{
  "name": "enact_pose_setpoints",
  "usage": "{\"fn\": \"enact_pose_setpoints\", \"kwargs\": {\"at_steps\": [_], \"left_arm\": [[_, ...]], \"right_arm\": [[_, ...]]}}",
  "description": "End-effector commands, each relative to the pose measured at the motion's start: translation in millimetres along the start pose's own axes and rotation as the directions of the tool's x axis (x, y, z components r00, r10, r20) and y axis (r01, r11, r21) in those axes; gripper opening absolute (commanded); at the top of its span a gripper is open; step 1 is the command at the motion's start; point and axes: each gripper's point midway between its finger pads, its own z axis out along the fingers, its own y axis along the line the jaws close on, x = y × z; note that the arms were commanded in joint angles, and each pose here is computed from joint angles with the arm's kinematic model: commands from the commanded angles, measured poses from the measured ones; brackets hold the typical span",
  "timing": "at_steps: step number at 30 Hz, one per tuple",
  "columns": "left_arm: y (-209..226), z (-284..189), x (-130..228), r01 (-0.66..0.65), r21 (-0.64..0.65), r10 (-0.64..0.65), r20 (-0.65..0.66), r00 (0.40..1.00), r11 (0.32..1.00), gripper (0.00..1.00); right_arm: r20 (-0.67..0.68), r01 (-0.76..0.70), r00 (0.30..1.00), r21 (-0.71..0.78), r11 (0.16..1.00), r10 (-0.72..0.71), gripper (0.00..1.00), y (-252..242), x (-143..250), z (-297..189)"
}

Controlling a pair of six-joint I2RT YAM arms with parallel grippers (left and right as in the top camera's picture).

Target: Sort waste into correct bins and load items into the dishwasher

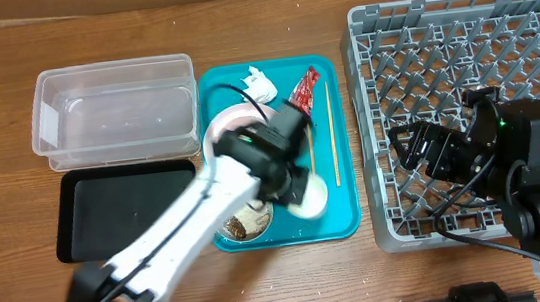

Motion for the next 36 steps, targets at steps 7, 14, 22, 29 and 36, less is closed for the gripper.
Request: {"fn": "enact_pose_setpoints", "kwargs": {"at_steps": [7, 14, 22, 29, 36], "left_arm": [[-19, -172, -59, -0.136, 0.836, -0.127, 0.238, 0.963, 0.532, 0.04], [-30, -215, -46, -0.208, 0.936, -0.098, 0.244, 0.965, 0.283, 0.04], [-44, -214, -40, -0.214, 0.94, -0.058, 0.237, 0.97, 0.264, 0.04], [-58, -208, -35, -0.214, 0.939, -0.017, 0.227, 0.974, 0.268, 0.04], [-56, -208, -36, -0.213, 0.938, -0.025, 0.228, 0.973, 0.272, 0.62]], "right_arm": [[-0.003, 0.155, 0.985, -0.455, 0.877, -0.175, 0.93, 87, 0, -27], [0.007, 0.21, 0.954, -0.729, 0.651, -0.3, 0.85, 151, 6, -47], [0.006, 0.246, 0.905, -0.823, 0.512, -0.426, 0.85, 192, 32, -36], [0.057, 0.278, 0.907, -0.826, 0.49, -0.418, 0.76, 202, 25, -38], [0.068, 0.284, 0.906, -0.829, 0.482, -0.417, 0.61, 204, 25, -44]]}}
